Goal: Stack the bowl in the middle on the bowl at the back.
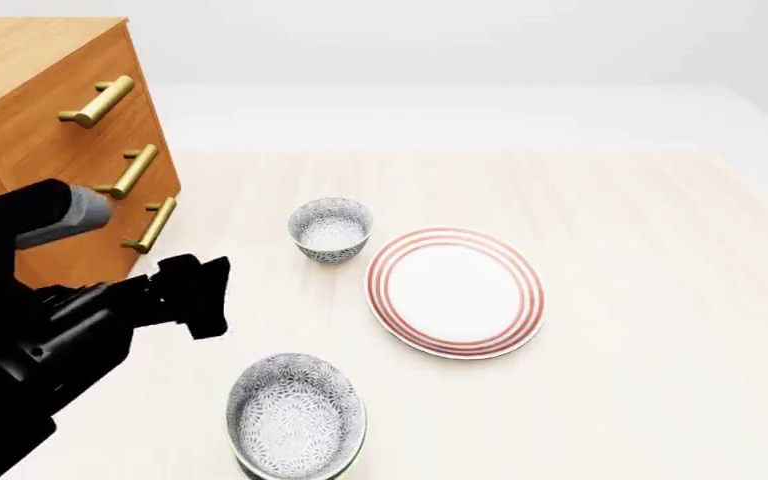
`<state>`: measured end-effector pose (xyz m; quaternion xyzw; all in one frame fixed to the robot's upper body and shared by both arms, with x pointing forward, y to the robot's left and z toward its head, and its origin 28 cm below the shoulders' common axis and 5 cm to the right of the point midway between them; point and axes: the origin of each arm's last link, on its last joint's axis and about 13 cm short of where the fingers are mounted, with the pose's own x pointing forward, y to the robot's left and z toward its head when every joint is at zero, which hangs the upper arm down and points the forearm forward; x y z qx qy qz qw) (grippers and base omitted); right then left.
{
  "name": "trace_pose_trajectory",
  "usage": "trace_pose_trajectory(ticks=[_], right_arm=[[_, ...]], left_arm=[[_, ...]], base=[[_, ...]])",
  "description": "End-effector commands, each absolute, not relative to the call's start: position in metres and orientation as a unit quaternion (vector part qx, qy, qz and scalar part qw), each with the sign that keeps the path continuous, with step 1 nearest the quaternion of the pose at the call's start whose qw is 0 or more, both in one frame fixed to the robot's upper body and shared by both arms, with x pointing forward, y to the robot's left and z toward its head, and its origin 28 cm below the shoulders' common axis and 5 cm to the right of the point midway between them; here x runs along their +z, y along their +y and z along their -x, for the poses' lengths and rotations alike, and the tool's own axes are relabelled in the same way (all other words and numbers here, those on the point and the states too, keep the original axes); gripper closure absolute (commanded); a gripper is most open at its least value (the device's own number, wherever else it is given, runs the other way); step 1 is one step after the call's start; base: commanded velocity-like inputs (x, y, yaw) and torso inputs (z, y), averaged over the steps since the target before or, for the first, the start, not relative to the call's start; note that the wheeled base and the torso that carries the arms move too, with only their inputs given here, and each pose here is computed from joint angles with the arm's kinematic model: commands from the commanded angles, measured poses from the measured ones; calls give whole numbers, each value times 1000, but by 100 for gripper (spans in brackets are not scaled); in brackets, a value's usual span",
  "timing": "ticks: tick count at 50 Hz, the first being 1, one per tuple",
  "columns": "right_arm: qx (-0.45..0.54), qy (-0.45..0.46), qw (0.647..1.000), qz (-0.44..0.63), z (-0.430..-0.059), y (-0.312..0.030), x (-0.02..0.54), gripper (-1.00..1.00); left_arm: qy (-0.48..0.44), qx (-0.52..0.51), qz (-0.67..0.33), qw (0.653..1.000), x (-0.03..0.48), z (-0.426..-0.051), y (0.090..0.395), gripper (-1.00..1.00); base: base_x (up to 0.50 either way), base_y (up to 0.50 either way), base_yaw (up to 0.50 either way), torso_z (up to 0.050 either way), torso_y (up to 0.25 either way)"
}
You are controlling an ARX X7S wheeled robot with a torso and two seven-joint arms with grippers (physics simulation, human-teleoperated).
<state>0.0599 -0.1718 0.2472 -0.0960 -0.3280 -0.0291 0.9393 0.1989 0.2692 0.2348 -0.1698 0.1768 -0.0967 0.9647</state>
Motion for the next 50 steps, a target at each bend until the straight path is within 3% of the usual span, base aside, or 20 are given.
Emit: trace_pose_trajectory(ticks=[1, 16, 29, 50], right_arm=[[-15, -318, 940, 122, -72, -169, 258, -100], [6, -279, 945, 170, -91, -158, 269, -100], [-20, -261, 946, 189, -49, -149, 329, -100], [-73, -268, 942, 191, -5, -153, 329, -100]], left_arm=[[-21, -83, 140, 986, 258, -184, 284, -100], [-64, -42, 143, 987, 263, -154, 305, -100], [-85, -27, 152, 984, 294, -142, 310, -100], [-86, 5, 162, 983, 294, -151, 319, -100]], base=[[0, 0, 0, 0, 0], [0, 0, 0, 0, 0], [0, 0, 0, 0, 0], [0, 0, 0, 0, 0]])
